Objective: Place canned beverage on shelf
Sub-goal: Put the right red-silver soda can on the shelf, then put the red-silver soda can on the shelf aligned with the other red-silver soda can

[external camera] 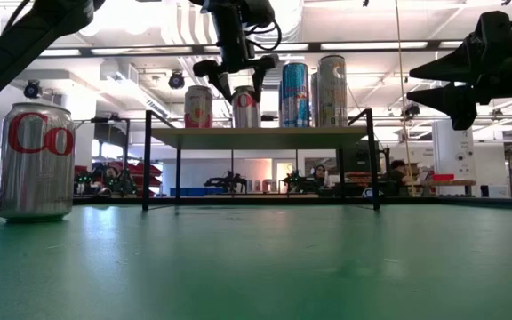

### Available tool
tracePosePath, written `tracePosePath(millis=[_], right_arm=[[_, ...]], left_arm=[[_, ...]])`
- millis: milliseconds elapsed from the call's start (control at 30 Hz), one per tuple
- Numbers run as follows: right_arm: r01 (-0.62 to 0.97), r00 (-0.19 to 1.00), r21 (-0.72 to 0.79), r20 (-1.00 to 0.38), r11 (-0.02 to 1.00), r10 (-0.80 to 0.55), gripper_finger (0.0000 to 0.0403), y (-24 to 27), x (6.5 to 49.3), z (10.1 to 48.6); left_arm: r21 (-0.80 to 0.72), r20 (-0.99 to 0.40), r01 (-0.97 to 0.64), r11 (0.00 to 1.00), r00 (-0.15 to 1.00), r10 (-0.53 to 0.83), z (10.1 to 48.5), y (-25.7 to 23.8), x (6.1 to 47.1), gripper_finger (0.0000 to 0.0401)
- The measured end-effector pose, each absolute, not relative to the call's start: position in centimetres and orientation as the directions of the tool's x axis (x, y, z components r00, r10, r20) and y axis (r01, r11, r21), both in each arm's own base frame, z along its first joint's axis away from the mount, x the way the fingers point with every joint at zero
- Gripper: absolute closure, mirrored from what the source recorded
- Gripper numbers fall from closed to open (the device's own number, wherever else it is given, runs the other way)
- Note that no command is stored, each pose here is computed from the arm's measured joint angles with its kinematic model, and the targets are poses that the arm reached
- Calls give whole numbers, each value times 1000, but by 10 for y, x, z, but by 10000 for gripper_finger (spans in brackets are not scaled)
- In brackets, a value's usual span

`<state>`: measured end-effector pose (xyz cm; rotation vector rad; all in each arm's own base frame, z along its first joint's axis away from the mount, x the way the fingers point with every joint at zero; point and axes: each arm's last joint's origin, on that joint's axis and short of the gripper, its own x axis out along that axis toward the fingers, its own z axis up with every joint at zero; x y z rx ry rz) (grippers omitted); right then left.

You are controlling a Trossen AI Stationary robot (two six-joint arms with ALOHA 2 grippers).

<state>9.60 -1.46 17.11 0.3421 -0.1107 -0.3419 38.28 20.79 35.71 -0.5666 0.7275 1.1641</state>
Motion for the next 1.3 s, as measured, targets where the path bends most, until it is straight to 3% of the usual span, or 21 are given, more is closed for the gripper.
tracePosePath(millis=[400, 867, 1100, 1300], right_arm=[[310, 937, 347, 49, 885, -347, 165, -15, 96, 171], [310, 937, 347, 49, 885, -347, 165, -15, 96, 171], [310, 937, 347, 49, 885, -347, 165, -15, 96, 171], [310, 937, 347, 49, 885, -347, 165, -15, 96, 171]], left_arm=[[-32, -761, -951, 308, 223, 610, 360, 206, 381, 52], [-57, -720, -939, 339, 274, 637, 393, 193, 365, 49], [-72, -766, -939, 337, 268, 584, 412, 151, 348, 49], [-133, -789, -968, 214, 234, 568, 420, 88, 339, 53]])
